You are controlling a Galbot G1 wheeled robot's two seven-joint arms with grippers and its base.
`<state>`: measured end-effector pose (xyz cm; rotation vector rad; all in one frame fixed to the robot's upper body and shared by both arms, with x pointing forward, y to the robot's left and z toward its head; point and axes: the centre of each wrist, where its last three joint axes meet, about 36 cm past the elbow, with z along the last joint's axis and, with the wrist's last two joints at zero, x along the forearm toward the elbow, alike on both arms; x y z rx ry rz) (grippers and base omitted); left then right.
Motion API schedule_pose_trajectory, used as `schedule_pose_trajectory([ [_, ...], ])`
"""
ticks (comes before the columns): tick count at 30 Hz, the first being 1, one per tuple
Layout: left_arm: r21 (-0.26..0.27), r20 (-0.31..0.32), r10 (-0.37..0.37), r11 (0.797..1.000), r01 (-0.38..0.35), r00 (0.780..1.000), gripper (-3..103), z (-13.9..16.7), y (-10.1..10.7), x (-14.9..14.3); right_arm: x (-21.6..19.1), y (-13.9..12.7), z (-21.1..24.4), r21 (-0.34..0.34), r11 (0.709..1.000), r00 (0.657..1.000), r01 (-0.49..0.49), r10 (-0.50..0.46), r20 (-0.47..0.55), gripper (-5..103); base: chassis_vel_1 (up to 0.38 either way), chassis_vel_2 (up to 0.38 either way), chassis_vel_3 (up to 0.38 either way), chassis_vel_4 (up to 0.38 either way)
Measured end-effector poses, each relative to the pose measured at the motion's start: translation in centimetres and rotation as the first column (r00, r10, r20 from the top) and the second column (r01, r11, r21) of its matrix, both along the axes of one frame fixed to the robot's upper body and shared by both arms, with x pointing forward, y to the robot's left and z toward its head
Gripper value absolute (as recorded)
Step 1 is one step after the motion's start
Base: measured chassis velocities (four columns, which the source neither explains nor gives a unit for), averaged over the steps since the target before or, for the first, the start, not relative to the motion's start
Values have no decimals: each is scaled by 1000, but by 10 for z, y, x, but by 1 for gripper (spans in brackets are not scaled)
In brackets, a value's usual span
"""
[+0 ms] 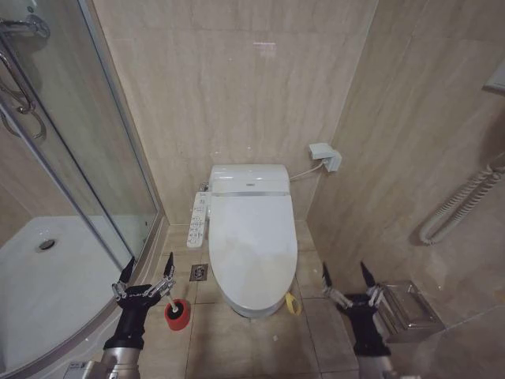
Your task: Open the toilet lid, clean the toilet bowl with a toilet brush, close the toilet lid, and flush.
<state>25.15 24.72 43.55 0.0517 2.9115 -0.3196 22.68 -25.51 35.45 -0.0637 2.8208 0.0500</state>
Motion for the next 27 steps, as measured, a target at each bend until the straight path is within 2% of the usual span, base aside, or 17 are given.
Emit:
schedule_pose_trajectory([
  [9, -11, -14, 0, 1000, 0, 1000, 100, -13, 4, 10, -26, 9, -29, -100, 984, 985, -146, 135, -103, 100, 0, 0, 0, 0],
  [14, -3, -17, 1, 1000, -1, 1000, 100, -18, 13, 18, -40, 11, -68, -156, 963, 962, -220, 188, -198, 100, 0, 0, 0, 0],
  [19, 0, -35, -1, 1000, 1, 999, 100, -29, 18, 27, -46, 16, -100, -169, 955, 946, -242, 193, -261, 100, 0, 0, 0, 0],
  [27, 7, -58, 0, 1000, 0, 998, 100, -40, 22, 33, -29, 23, -128, -160, 965, 947, -207, 157, -281, 100, 0, 0, 0, 0],
])
